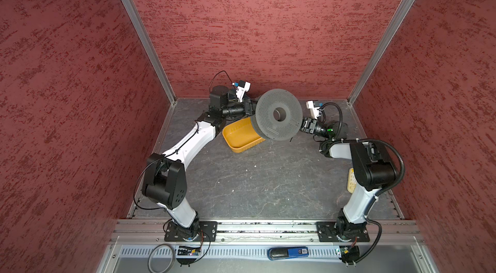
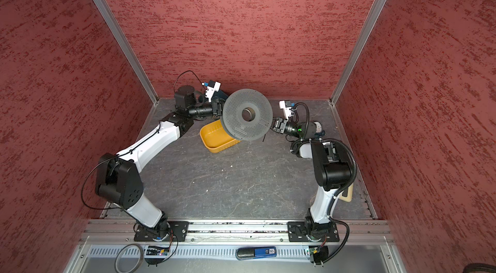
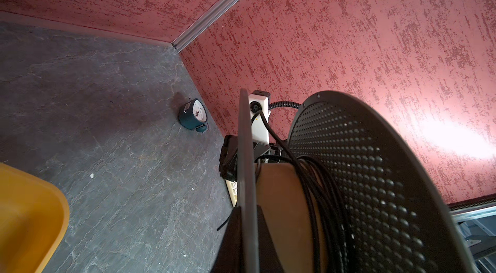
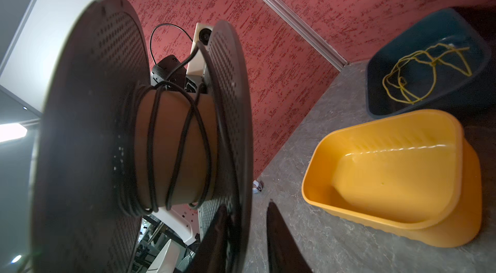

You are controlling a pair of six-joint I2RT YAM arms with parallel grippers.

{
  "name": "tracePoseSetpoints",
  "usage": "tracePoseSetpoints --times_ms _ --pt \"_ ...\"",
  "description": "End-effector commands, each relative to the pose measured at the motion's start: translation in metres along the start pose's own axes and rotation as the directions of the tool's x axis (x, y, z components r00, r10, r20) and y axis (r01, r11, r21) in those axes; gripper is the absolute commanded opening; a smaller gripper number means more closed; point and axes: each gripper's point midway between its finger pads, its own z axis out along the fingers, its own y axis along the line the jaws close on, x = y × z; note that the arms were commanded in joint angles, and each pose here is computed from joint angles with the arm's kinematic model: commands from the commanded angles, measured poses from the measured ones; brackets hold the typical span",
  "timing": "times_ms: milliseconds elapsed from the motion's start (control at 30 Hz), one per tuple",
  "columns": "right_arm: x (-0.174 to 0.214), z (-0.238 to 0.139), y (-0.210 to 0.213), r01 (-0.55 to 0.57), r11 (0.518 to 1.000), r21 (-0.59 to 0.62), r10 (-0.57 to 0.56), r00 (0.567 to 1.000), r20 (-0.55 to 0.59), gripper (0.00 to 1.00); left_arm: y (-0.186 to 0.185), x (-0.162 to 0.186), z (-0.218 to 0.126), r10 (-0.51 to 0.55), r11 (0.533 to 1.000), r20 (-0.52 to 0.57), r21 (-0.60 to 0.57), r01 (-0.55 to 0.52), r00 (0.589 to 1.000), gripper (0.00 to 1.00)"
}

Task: Wrap the cables

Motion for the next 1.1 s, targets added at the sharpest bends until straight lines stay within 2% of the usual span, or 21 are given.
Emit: tracePoseSetpoints --times_ms 0,167,333,433,700,1067 --pt "-0.001 0.002 0.015 0.077 0.996 -0.046 -0.077 0.997 -0.001 0.15 -0.031 -0.011 0.002 0.072 0.994 0.008 0.087 -0.073 0.997 0.0" --pt "-0.002 0.001 0.014 0.051 0.998 -0.043 -0.05 0.999 0.007 0.0 -0.025 -0.011 0.001 0.07 0.995 0.01 0.075 -0.07 0.998 0.0" --pt "-0.006 -0.001 0.012 -0.004 0.999 -0.036 0.005 0.999 0.036 0.0 -0.016 -0.011 -0.002 0.065 0.997 0.009 0.044 -0.065 0.998 0.0" --pt "-0.008 -0.002 0.01 -0.033 0.999 -0.025 0.034 0.998 0.061 0.0 -0.006 -0.008 -0.002 0.055 0.998 0.004 0.01 -0.056 0.998 0.12" --pt "-0.018 -0.009 -0.01 -0.173 0.984 0.048 0.162 0.971 0.177 0.0 0.008 -0.005 -0.007 0.023 0.999 0.004 -0.027 -0.022 1.0 0.32" --pt "-0.026 -0.022 -0.001 -0.221 0.973 0.065 0.196 0.942 0.271 0.0 0.026 0.0 -0.021 -0.01 0.996 0.031 -0.093 0.012 0.999 0.48"
